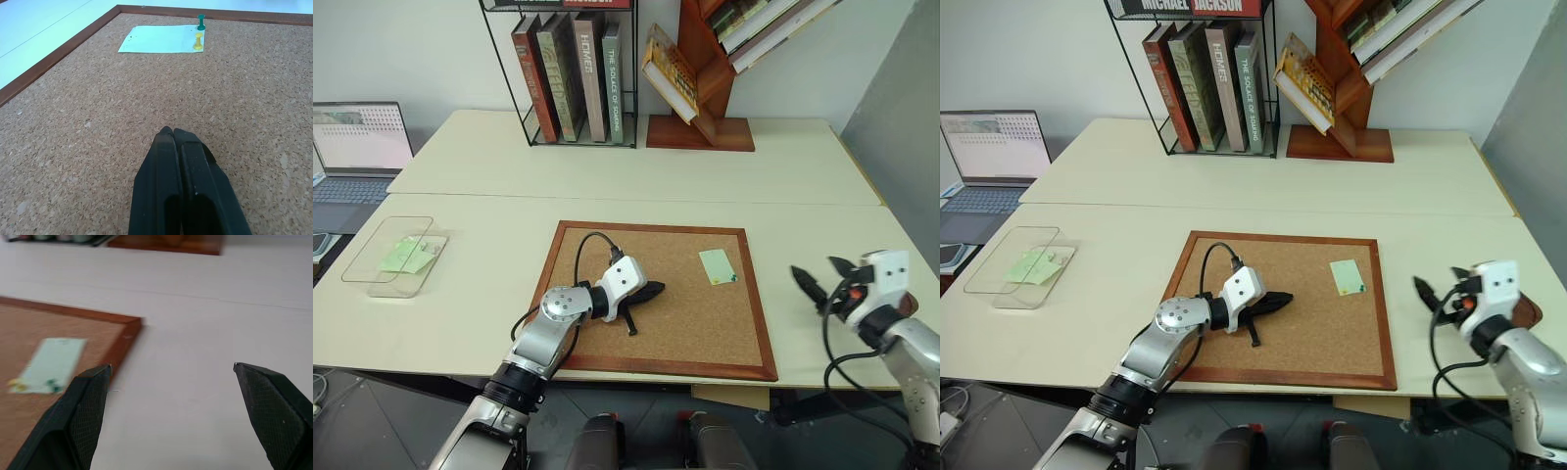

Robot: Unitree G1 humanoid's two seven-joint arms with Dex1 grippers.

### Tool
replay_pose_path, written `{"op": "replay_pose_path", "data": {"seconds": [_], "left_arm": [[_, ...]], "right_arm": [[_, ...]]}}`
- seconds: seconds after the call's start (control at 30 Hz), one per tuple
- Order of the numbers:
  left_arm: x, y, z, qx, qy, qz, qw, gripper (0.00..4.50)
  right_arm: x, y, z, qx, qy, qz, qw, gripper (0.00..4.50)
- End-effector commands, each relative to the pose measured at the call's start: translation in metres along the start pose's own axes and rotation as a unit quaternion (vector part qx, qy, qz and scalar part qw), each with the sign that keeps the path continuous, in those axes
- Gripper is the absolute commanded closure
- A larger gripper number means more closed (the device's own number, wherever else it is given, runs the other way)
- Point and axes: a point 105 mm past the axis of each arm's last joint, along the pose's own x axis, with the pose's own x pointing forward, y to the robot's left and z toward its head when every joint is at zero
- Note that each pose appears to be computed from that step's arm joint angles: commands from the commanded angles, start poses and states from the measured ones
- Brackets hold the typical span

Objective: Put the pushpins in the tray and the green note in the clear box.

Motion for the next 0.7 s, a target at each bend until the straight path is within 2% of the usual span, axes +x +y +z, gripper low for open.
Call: {"op": "replay_pose_path", "data": {"seconds": [0.03, 0.4, 0.43, 0.47, 0.6, 0.7], "left_arm": [[0.000, -0.007, -0.022, -0.015, 0.043, -0.008, 0.999, 4.50], [0.000, -0.002, -0.020, -0.008, 0.043, -0.005, 0.999, 4.50], [0.000, -0.002, -0.020, -0.008, 0.043, -0.005, 0.999, 4.50], [-0.001, -0.002, -0.020, -0.009, 0.043, -0.004, 0.999, 4.50], [-0.002, -0.002, -0.021, -0.010, 0.044, -0.003, 0.999, 4.50], [-0.002, -0.002, -0.021, -0.010, 0.044, -0.003, 0.999, 4.50]], "right_arm": [[0.011, 0.027, 0.004, -0.048, -0.012, 0.051, 0.997, 0.26], [0.051, 0.047, -0.022, -0.064, 0.003, 0.077, 0.995, 0.26], [0.052, 0.047, -0.022, -0.065, 0.003, 0.077, 0.995, 0.63], [0.054, 0.048, -0.023, -0.066, 0.002, 0.079, 0.995, 0.69], [0.059, 0.050, -0.027, -0.070, 0.004, 0.076, 0.995, 1.71], [0.061, 0.050, -0.030, -0.073, 0.004, 0.071, 0.995, 2.28]]}}
